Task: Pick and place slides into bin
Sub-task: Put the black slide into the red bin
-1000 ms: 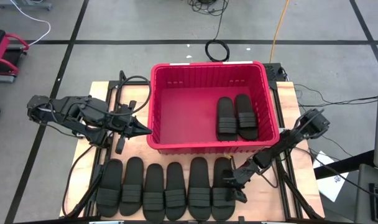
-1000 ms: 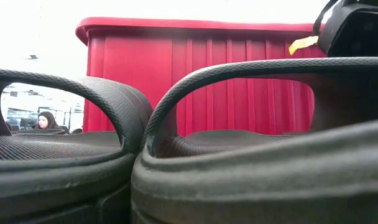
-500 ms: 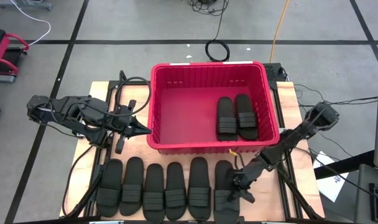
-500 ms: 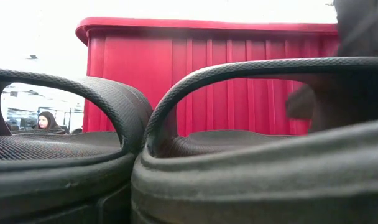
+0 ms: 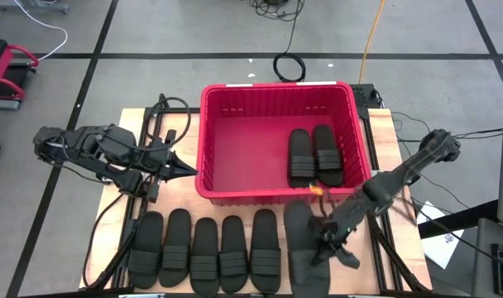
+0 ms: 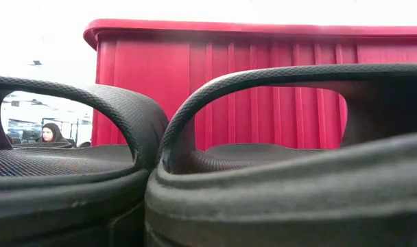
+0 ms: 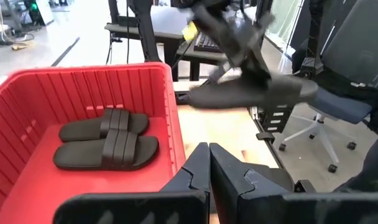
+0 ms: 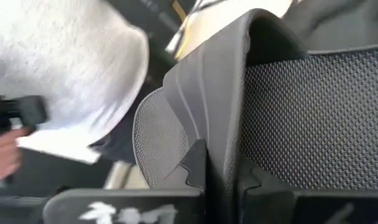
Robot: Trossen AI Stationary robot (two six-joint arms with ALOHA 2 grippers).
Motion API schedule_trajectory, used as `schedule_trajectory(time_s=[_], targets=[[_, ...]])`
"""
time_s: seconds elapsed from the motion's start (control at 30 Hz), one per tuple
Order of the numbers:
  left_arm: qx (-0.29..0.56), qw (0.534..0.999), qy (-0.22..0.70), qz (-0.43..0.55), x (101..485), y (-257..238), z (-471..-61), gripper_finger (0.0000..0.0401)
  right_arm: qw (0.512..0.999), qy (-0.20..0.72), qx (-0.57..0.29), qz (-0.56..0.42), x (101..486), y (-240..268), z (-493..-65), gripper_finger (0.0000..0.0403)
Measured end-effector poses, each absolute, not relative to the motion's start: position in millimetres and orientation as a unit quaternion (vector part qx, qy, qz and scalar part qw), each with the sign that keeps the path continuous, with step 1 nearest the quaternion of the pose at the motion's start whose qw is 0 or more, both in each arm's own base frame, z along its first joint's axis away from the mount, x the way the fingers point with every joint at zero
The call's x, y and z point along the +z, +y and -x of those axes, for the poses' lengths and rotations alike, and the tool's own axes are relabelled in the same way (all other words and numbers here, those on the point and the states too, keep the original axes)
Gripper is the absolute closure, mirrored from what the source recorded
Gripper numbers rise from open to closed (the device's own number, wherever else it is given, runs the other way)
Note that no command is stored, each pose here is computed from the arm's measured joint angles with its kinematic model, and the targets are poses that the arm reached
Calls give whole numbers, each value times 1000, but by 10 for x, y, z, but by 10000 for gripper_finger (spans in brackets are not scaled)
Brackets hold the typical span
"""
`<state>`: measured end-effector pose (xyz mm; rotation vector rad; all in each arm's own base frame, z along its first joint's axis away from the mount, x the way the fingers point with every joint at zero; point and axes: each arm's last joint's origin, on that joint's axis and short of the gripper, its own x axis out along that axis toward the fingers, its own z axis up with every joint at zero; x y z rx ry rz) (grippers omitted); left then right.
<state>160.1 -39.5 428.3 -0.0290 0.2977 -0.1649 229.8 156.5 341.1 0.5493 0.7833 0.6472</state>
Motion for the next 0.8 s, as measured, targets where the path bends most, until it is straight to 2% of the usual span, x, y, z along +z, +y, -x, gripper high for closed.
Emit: schedule_trajectory(time_s=[0.2, 0.3, 0.6, 0.8], targets=[[-83, 986, 147, 4, 4284, -394, -1597, 396, 904, 297, 238, -196, 4107, 1108, -2348, 397], [-83, 986, 147, 3, 4284, -394, -1597, 395, 923, 279, 198, -174, 4333, 818, -2339, 397], [-86, 987, 139, -12, 4297, -395, -1601, 396, 955, 267, 40, -123, 4523, -64, -2307, 397], [-66, 989, 132, -15, 4308, -385, -1609, 396, 958, 264, 22, -110, 4521, -627, -2182, 397]])
